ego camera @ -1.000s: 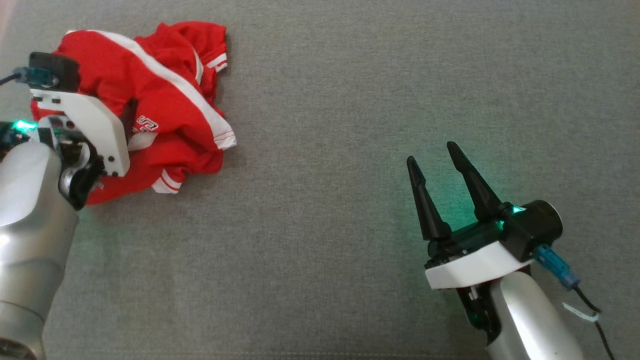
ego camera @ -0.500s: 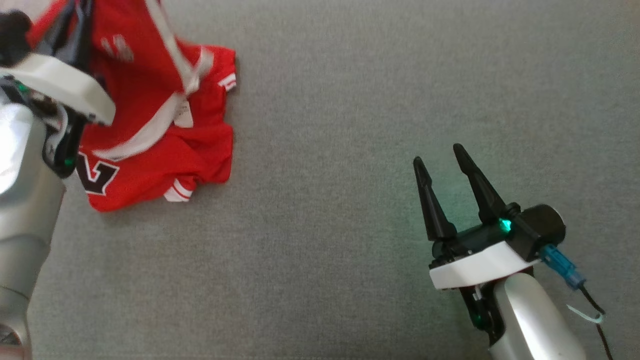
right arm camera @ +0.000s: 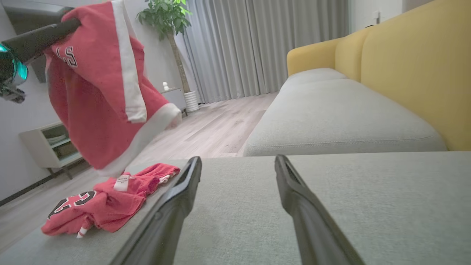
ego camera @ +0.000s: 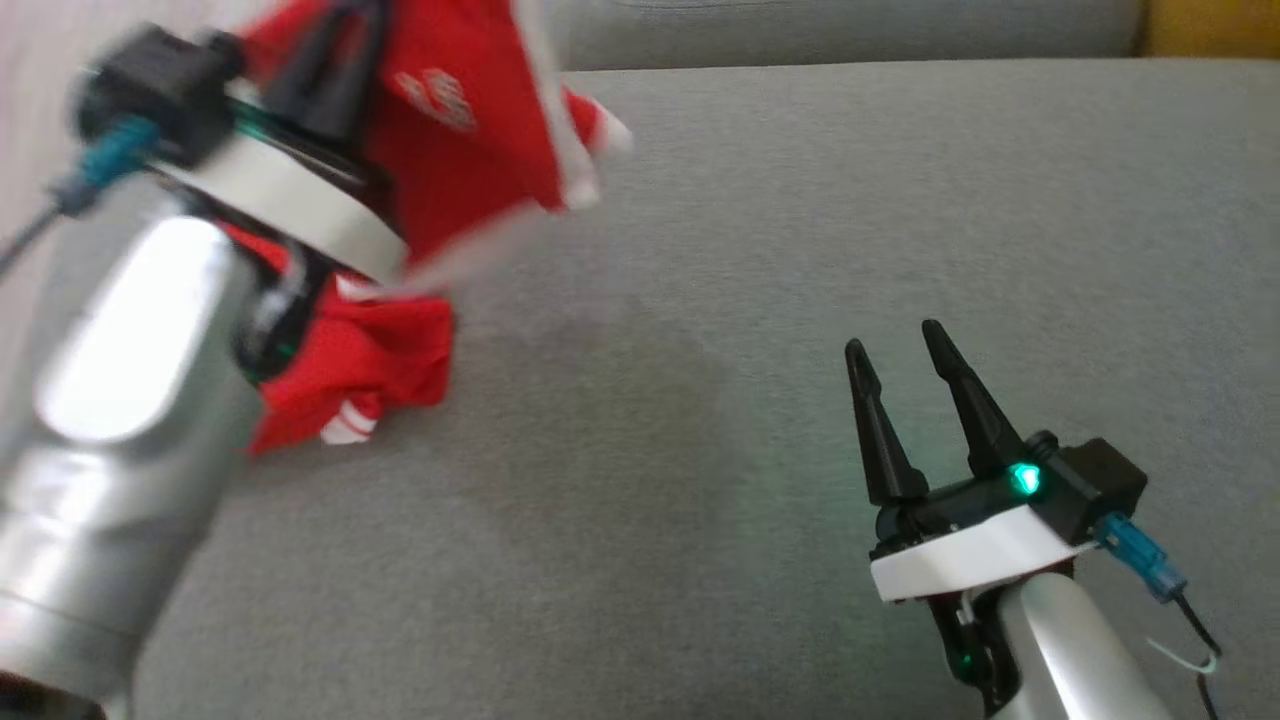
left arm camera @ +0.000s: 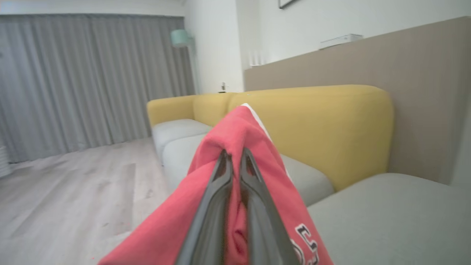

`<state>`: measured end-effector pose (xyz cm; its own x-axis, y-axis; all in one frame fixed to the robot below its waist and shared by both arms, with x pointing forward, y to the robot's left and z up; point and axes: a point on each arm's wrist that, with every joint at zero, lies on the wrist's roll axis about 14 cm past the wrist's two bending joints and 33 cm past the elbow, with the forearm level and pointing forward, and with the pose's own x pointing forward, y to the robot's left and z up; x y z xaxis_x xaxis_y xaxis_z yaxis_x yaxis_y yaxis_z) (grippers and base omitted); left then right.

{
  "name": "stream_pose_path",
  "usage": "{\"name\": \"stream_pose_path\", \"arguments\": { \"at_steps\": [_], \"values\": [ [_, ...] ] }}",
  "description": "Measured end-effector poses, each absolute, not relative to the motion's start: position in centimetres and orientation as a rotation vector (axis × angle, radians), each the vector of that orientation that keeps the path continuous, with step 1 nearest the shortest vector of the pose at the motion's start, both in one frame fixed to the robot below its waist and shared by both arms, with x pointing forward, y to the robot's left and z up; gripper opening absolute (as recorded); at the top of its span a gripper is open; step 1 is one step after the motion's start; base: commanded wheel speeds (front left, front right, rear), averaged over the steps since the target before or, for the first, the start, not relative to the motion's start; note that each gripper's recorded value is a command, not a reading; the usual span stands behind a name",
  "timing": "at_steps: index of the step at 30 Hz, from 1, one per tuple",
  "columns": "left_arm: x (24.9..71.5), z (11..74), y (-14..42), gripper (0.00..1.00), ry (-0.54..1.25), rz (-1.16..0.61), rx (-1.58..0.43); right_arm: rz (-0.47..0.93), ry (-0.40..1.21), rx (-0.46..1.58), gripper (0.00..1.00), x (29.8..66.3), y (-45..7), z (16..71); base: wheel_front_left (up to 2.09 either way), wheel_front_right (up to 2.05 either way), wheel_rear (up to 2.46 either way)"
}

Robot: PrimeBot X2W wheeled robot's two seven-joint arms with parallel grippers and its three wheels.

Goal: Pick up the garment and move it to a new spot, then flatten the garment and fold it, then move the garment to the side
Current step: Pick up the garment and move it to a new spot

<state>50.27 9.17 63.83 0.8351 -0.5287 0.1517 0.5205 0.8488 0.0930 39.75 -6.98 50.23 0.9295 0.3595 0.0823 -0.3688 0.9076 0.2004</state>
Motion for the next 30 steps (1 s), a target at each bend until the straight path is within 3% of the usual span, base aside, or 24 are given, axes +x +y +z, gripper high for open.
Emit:
{"name": "stream_pose_path", "arguments": {
  "at_steps": [14, 15, 16, 17, 23, 30],
  "values": [
    [46.5, 59.6, -9.3, 0.0, -0.074, -1.005, -0.056, 0.161, -0.121, 0.211, 1.0, 38.8, -14.4, 52.4, 0.0, 0.0, 0.0],
    [46.1, 58.9, -10.6, 0.27, -0.056, -1.036, -0.061, 0.144, -0.124, 0.209, 1.0, 38.7, -15.0, 52.5, 0.0, 0.0, 0.0],
    [45.7, 58.4, -11.8, 0.91, -0.036, -1.063, -0.071, 0.124, -0.125, 0.207, 1.0, 38.5, -15.7, 52.5, 0.0, 0.0, 0.0],
    [45.4, 57.8, -12.9, 1.0, -0.015, -1.087, -0.084, 0.104, -0.126, 0.204, 1.0, 38.3, -16.3, 52.5, 0.0, 0.0, 0.0],
    [46.5, 55.4, -14.2, 1.0, 0.019, -1.112, -0.071, 0.037, -0.105, 0.198, 1.0, 38.2, -18.4, 51.6, 0.0, 0.0, 0.0],
    [50.6, 56.1, -6.7, 1.0, -0.053, -0.896, -0.03, 0.103, -0.107, 0.218, 1.0, 39.3, -16.3, 51.6, 0.0, 0.0, 0.0]
  ]
}}
